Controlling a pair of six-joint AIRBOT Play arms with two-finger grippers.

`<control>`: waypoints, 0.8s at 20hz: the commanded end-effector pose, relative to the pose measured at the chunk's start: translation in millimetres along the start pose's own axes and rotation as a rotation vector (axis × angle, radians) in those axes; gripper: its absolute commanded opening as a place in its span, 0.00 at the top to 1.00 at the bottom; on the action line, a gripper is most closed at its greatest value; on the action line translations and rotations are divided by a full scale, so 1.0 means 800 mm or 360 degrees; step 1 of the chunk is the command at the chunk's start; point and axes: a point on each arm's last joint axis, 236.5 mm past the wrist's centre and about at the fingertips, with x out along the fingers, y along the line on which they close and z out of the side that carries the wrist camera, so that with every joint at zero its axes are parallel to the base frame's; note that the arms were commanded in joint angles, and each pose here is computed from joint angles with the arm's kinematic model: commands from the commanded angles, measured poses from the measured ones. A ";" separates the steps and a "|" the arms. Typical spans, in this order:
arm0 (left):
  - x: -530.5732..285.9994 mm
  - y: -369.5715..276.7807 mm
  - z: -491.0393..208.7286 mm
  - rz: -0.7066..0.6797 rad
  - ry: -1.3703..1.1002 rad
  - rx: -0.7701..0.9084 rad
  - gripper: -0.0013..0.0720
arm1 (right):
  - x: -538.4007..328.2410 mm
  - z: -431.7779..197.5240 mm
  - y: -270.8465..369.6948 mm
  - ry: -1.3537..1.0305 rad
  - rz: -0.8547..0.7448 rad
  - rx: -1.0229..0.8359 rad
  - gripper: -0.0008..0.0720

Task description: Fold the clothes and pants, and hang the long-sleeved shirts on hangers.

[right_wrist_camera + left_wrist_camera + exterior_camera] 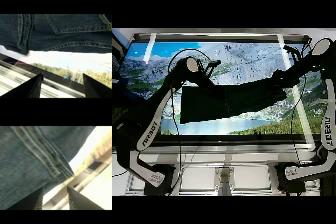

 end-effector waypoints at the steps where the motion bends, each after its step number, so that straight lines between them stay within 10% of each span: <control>1: -0.008 0.000 -0.006 -0.0048 0.0024 0.0025 0.47 | -0.001 -0.008 0.002 0.0040 0.0007 0.0001 0.24; 7: -0.126 0.192 -0.044 0.0624 -0.0040 -0.0291 0.30 | -0.001 -0.013 0.003 0.0065 0.0012 -0.0004 0.24; 16: -0.105 0.304 -0.124 0.0167 -0.0374 -0.0899 0.19 | -0.004 -0.013 0.007 0.0053 0.0027 0.0031 0.24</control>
